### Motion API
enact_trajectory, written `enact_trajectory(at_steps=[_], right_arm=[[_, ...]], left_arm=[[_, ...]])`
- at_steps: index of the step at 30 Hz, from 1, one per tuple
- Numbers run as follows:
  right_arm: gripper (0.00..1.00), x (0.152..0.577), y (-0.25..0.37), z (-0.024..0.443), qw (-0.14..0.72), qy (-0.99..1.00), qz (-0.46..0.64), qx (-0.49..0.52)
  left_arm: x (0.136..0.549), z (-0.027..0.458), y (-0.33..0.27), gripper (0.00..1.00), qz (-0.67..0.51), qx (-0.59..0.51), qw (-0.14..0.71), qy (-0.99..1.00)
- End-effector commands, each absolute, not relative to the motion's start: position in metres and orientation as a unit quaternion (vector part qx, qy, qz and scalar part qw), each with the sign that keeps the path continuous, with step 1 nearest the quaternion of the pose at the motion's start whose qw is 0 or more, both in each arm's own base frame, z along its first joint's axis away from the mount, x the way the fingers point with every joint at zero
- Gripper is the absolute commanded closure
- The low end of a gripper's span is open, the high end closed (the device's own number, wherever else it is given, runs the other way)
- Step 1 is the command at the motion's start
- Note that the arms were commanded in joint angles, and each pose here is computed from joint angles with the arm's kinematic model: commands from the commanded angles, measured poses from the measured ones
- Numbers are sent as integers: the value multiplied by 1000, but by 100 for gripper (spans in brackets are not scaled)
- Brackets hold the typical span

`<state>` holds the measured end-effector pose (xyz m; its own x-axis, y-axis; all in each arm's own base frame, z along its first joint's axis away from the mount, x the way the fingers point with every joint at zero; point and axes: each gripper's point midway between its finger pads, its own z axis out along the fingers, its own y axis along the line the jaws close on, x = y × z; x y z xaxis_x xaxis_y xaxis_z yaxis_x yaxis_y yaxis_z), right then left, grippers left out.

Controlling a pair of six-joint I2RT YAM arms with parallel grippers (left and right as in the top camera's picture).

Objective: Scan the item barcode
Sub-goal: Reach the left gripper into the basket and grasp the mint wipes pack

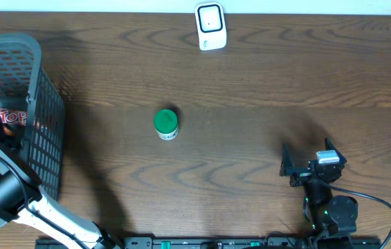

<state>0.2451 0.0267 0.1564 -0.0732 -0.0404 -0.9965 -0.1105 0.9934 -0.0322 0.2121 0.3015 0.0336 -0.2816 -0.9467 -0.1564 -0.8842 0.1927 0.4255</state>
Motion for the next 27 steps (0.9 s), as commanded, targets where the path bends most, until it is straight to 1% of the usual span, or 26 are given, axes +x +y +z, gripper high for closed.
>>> enact_trajectory(at_steps=[1, 3, 4, 5, 6, 9, 14, 16, 20, 26, 27], right_arm=[[1, 245, 26, 155, 677, 735, 29, -44], [1, 245, 26, 155, 677, 735, 29, -44], [1, 245, 26, 155, 677, 735, 29, -44], [1, 245, 26, 155, 677, 735, 29, -44], [1, 245, 26, 155, 677, 735, 29, -44], [1, 245, 26, 155, 677, 735, 29, -44], [1, 245, 26, 155, 677, 735, 29, -44], [1, 245, 26, 155, 677, 735, 29, -44], [1, 245, 26, 155, 677, 735, 29, -44], [1, 245, 26, 155, 677, 735, 29, -44], [1, 245, 26, 155, 677, 735, 29, -44]], left_arm=[[193, 4, 287, 65, -219, 582, 126, -773], [192, 3, 286, 77, -220, 584, 126, -771], [192, 3, 287, 81, -221, 584, 126, -771], [192, 3, 287, 89, -221, 583, 127, -771], [192, 3, 287, 93, -221, 584, 126, -771], [194, 5, 288, 93, -222, 585, 122, -771], [210, 37, 300, 93, -219, 594, 86, -769], [227, 53, 297, 93, -192, 602, 46, -774], [263, 62, 278, 93, -138, 595, -2, -792], [303, 64, 245, 93, -141, 538, -27, -831], [307, 65, 241, 76, -155, 527, -29, -835]])
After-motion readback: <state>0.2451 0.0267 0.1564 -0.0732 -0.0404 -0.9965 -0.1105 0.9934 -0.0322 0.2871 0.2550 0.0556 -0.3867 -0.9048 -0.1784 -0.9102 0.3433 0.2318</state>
